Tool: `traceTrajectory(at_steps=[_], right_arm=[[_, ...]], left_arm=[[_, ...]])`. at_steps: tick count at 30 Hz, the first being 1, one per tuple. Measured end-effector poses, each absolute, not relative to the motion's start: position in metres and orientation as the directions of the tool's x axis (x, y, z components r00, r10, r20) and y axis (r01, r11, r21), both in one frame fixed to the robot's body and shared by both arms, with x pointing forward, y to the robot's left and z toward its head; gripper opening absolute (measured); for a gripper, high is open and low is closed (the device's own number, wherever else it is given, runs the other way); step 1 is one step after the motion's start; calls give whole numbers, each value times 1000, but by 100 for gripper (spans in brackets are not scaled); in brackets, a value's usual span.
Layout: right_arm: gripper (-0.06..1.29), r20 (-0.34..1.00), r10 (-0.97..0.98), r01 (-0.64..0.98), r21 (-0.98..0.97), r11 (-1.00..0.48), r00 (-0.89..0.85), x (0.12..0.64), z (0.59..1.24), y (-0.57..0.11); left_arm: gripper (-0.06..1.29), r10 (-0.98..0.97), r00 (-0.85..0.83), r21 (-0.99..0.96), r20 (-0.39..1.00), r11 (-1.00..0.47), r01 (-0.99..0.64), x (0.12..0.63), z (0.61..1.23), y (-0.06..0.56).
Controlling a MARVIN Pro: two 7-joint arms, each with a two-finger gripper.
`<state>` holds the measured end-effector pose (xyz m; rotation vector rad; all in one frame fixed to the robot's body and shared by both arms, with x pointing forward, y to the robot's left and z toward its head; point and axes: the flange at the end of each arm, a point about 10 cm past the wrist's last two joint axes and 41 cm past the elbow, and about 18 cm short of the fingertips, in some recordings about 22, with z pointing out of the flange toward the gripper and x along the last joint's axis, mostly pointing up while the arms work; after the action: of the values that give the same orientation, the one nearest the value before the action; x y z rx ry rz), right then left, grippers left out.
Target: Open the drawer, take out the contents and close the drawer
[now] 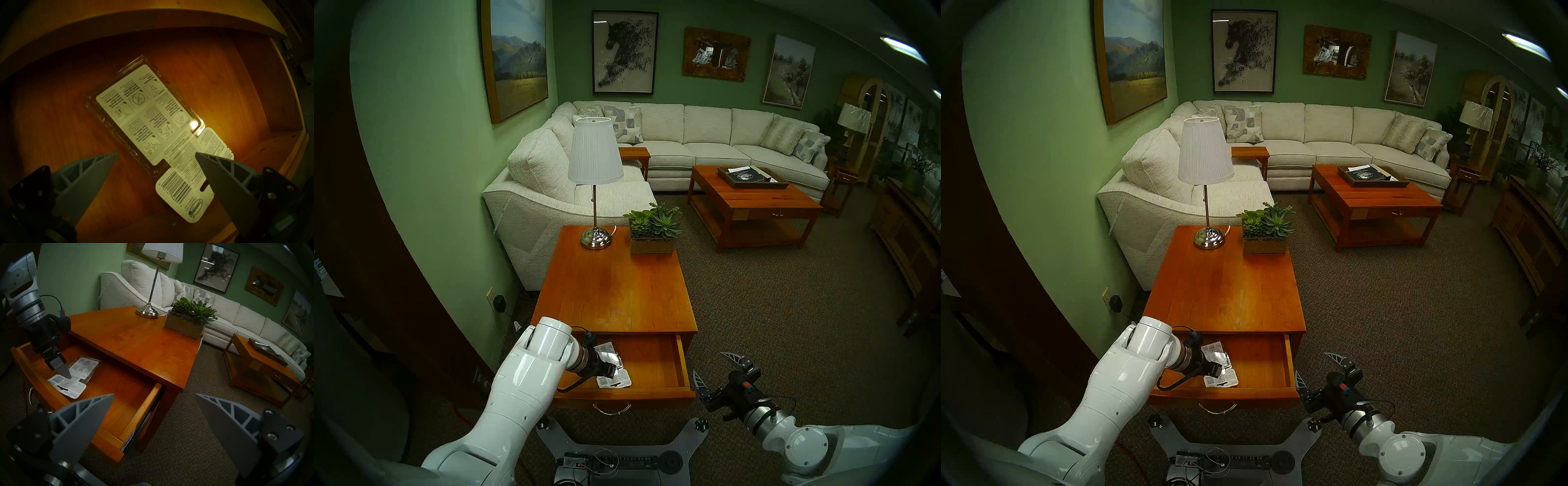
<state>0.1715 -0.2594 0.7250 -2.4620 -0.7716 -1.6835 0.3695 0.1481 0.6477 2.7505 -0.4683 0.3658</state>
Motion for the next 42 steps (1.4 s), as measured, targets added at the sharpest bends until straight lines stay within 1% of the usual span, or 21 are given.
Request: traceTrajectory(at_steps=[8,16,17,18,19,21,24,26,32,42], right_arm=[[125,888,367,433,225,-873,278,171,725,-259],[125,888,367,433,225,-873,278,171,725,-259],[125,888,367,433,225,-873,278,171,725,-259],[125,888,367,433,225,-873,278,171,725,-259],[125,888,367,433,225,-873,278,171,725,-259],[125,888,367,433,225,-873,278,171,725,-259],[125,888,367,433,225,-873,278,171,725,-259],[125,888,367,433,225,-873,278,171,725,-259],[125,888,367,433,225,-873,278,171,725,-259],[125,888,367,433,225,-873,278,171,725,-260]], left_arm=[[123,-245,933,335,263,-884,-326,369,637,147],[123,-236,933,359,272,-875,-326,376,642,144],[114,-235,933,361,273,-874,-326,377,642,144],[83,-235,933,363,274,-873,-326,378,642,144],[72,-235,933,364,274,-872,-327,379,642,143],[42,-235,932,366,276,-871,-328,380,642,143],[14,-237,930,371,280,-867,-333,381,643,142],[0,-242,927,379,285,-860,-341,382,644,141],[-2,-271,915,413,298,-828,-379,383,651,137],[-2,-355,860,459,366,-735,-498,389,680,134]])
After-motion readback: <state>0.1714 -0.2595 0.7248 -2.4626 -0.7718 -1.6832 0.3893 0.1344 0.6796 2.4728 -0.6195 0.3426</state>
